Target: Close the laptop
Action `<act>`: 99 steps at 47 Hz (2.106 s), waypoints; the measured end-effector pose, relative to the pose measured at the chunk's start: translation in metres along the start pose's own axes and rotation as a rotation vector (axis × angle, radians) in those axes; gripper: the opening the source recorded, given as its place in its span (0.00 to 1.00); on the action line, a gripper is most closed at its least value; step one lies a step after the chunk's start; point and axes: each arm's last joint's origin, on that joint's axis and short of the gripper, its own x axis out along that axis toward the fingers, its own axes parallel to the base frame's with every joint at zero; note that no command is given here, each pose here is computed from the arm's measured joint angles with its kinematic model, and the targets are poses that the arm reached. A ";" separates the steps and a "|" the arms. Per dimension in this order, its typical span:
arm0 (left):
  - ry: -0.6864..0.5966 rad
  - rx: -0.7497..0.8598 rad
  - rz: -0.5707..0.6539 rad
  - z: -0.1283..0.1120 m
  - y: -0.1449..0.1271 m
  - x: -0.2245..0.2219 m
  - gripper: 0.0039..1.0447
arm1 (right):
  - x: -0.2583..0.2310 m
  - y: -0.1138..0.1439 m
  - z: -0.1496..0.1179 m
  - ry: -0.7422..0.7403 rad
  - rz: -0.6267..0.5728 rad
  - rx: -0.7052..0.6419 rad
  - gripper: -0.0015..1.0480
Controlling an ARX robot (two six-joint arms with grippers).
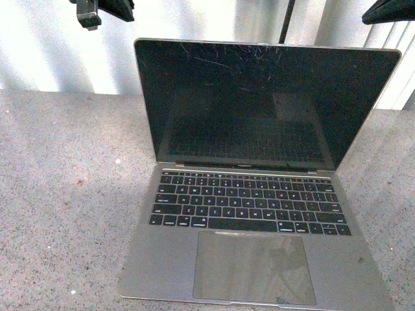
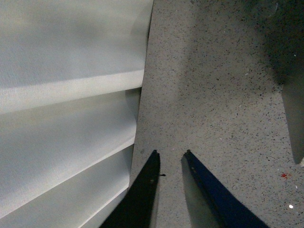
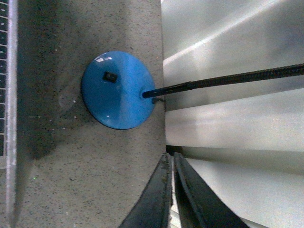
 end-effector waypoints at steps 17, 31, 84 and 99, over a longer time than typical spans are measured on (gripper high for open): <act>-0.021 -0.033 -0.087 0.019 -0.015 0.006 0.03 | 0.006 0.023 -0.009 -0.004 0.109 0.080 0.03; -0.022 -0.027 -0.134 0.034 -0.027 0.007 0.03 | 0.005 0.031 -0.013 0.012 0.161 0.101 0.03; -0.022 0.006 -0.220 0.031 -0.065 0.001 0.03 | 0.003 0.062 0.023 0.027 0.359 0.137 0.03; -0.030 0.028 -0.251 0.029 -0.093 0.002 0.03 | 0.013 0.086 0.025 0.045 0.402 0.181 0.03</act>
